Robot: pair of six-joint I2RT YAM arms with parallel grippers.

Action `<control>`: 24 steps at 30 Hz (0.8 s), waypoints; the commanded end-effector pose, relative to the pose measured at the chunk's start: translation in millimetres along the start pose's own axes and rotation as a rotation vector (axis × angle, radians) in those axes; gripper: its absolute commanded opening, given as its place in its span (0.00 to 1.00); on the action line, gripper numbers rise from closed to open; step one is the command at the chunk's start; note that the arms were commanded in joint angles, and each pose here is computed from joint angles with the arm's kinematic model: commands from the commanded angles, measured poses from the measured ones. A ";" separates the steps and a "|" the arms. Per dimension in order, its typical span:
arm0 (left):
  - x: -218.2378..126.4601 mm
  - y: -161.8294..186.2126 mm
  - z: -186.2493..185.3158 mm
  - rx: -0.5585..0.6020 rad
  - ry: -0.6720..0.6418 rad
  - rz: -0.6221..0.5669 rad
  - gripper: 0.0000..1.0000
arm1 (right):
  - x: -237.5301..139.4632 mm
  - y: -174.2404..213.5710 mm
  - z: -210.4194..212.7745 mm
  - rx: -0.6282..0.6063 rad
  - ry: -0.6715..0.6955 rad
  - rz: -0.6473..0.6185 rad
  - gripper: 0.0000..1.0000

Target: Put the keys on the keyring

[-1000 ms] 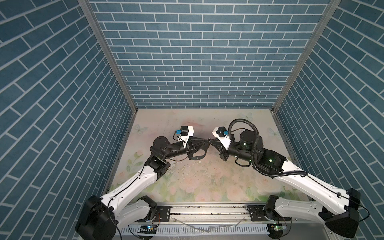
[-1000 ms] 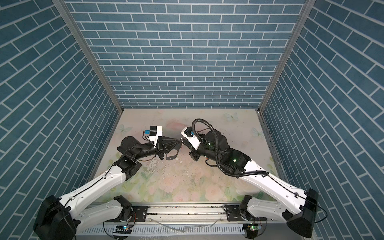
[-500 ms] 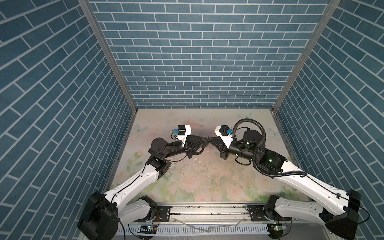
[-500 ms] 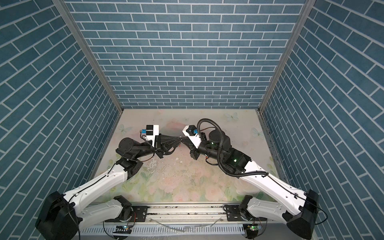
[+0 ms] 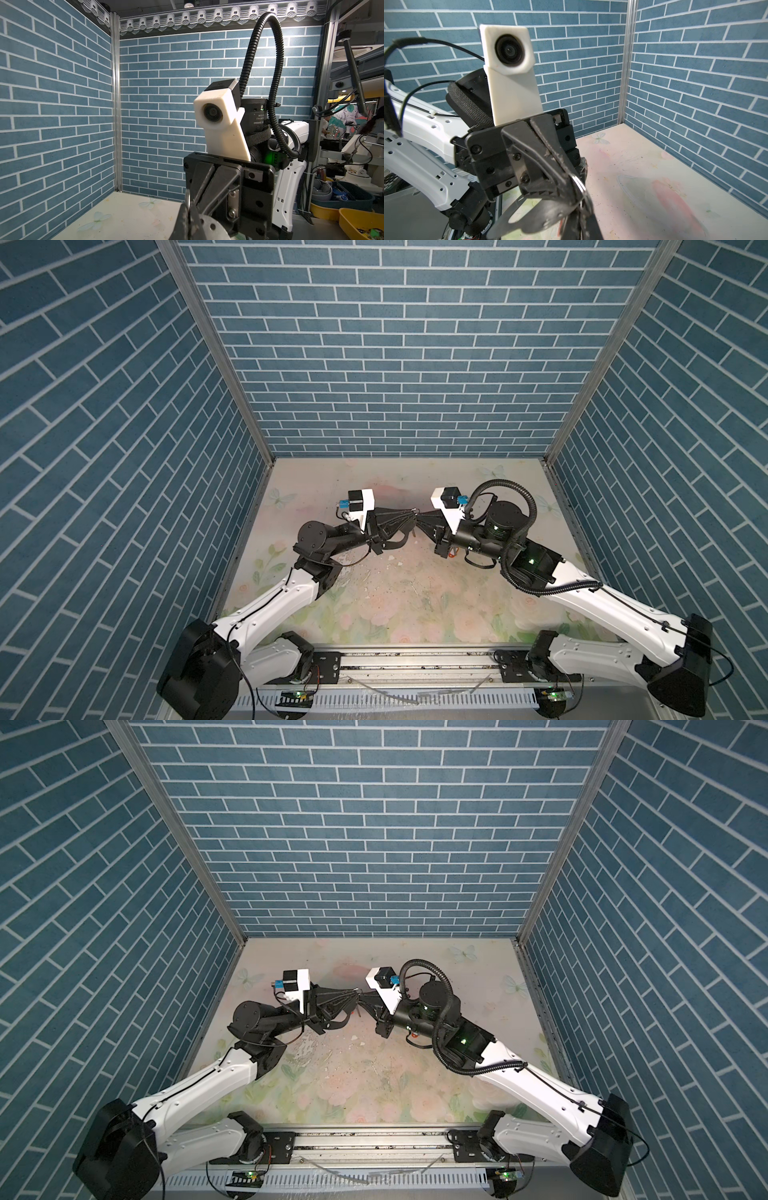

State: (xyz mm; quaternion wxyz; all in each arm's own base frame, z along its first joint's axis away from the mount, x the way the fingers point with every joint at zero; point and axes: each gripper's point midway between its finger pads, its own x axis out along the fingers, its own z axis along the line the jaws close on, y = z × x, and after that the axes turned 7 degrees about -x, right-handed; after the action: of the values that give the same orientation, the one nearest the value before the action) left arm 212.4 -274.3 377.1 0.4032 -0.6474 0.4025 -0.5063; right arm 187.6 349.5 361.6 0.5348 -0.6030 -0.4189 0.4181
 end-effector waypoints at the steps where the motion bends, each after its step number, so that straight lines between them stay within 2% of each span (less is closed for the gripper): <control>1: 2.9 33.5 1.5 -0.098 0.014 0.092 0.00 | 3.2 -27.5 34.2 -0.028 -0.148 -0.071 0.08; 7: -1.0 29.4 4.5 -0.089 0.000 0.087 0.00 | -25.3 -12.5 7.4 -0.084 0.047 0.077 0.20; 11: -2.2 29.6 7.2 -0.088 -0.009 0.088 0.00 | -51.4 -14.9 -3.6 -0.117 0.141 0.114 0.25; 18: -0.2 27.8 12.1 -0.093 -0.027 0.090 0.00 | -68.7 -21.4 -13.1 -0.139 0.217 0.113 0.29; 24: -0.3 31.5 29.8 -0.106 -0.130 0.127 0.00 | -61.9 -14.9 -17.4 -0.125 0.223 0.151 0.31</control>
State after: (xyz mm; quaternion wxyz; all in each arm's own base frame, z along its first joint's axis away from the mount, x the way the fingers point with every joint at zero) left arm 230.2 -284.2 333.5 0.4079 -0.6663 0.4595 -0.4226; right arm 181.0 288.2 369.5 0.5120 -0.6965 -0.3386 0.3717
